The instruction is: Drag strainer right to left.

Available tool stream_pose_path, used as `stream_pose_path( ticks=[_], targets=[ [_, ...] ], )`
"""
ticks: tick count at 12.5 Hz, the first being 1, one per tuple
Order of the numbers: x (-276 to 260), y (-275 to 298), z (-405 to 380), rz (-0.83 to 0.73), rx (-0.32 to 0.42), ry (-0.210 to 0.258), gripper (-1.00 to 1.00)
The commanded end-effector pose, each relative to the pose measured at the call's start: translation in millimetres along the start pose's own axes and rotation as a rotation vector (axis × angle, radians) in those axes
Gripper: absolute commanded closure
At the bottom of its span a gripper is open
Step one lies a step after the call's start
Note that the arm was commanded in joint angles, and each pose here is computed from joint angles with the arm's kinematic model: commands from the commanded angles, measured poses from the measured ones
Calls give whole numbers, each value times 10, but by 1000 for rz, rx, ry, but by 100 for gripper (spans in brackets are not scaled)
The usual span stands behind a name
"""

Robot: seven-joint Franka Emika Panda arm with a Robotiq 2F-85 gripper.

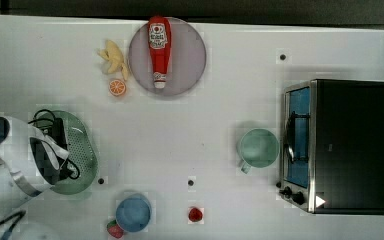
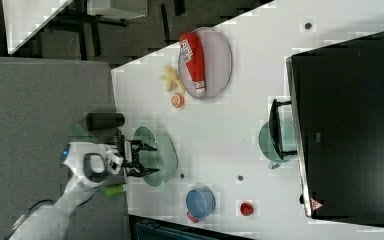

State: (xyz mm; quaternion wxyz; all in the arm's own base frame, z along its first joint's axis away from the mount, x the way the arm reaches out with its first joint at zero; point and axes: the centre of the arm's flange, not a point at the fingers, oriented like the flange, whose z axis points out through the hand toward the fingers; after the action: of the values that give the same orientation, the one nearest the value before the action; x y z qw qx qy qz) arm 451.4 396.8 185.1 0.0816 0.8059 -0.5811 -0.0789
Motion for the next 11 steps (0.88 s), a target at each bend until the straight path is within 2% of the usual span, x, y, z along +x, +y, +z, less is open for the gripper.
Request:
stream_pose_path(
  ticks=[1, 3, 4, 7, 8, 11],
  targets=[
    [1071, -79, -2089, -178, 209, -9, -100],
    [1864, 271, -2890, -244, 250, -7, -100],
    [2296, 497, -3205, -290, 260, 12, -100],
    [3595, 1243, -3823, -433, 264, 149, -100],
    [3920, 1461, -3909, -451, 259, 167, -100],
    [4462, 1842, -3929, -400, 253, 125, -100]
  ],
)
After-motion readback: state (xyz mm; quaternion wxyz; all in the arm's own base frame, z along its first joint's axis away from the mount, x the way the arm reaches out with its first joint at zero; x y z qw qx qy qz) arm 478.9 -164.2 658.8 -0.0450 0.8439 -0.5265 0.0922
